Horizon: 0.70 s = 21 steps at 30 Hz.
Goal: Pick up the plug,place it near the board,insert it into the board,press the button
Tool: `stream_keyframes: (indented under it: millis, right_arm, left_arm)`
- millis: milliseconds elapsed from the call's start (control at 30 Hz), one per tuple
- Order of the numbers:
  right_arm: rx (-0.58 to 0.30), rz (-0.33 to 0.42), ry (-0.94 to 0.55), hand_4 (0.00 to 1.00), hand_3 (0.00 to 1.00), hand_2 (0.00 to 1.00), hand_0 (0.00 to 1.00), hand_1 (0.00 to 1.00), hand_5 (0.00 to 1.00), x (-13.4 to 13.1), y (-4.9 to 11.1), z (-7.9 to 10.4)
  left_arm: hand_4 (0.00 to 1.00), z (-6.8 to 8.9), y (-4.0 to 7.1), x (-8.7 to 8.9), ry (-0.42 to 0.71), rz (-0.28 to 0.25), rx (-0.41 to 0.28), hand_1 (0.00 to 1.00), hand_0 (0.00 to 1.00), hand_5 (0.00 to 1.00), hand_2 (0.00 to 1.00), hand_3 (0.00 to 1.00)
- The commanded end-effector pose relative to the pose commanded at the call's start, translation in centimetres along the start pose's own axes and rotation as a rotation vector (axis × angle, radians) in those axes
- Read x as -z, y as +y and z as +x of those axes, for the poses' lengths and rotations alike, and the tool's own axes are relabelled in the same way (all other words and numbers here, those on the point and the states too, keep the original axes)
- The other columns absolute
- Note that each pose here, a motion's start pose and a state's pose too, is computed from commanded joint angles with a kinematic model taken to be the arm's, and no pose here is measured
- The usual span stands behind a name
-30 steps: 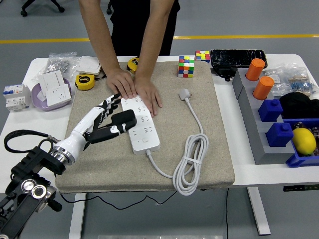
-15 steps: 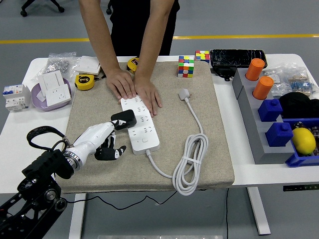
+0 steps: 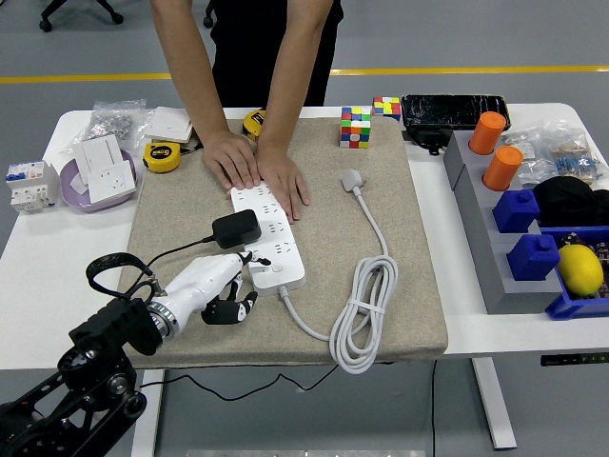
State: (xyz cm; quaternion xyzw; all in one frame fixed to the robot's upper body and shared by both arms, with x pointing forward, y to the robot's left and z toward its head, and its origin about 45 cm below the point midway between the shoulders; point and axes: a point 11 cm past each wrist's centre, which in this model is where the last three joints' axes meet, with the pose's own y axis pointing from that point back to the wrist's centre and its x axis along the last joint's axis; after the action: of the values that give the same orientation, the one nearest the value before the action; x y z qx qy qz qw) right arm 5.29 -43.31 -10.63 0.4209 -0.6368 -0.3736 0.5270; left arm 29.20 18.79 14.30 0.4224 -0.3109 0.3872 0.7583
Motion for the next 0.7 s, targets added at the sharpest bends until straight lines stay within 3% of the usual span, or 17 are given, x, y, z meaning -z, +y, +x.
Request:
stream_keyframes:
  millis: [200, 700]
  right_arm:
    - [0.0, -0.001, 0.003, 0.998, 0.752, 0.712, 0.795, 0.703, 0.998, -0.02, 0.0, 0.02]
    - [0.0, -0.004, 0.005, 0.998, 0.751, 0.712, 0.795, 0.703, 0.998, -0.18, 0.0, 0.03]
  left_arm:
    - [0.494, -0.68, -0.26, -0.12, 0.002, -0.005, 0.014, 0.031, 0.172, 0.002, 0.156, 0.829]
    - [0.488, -0.61, -0.94, -0.94, -0.004, -0.025, 0.003, 0.031, 0.172, 0.002, 0.155, 0.83]
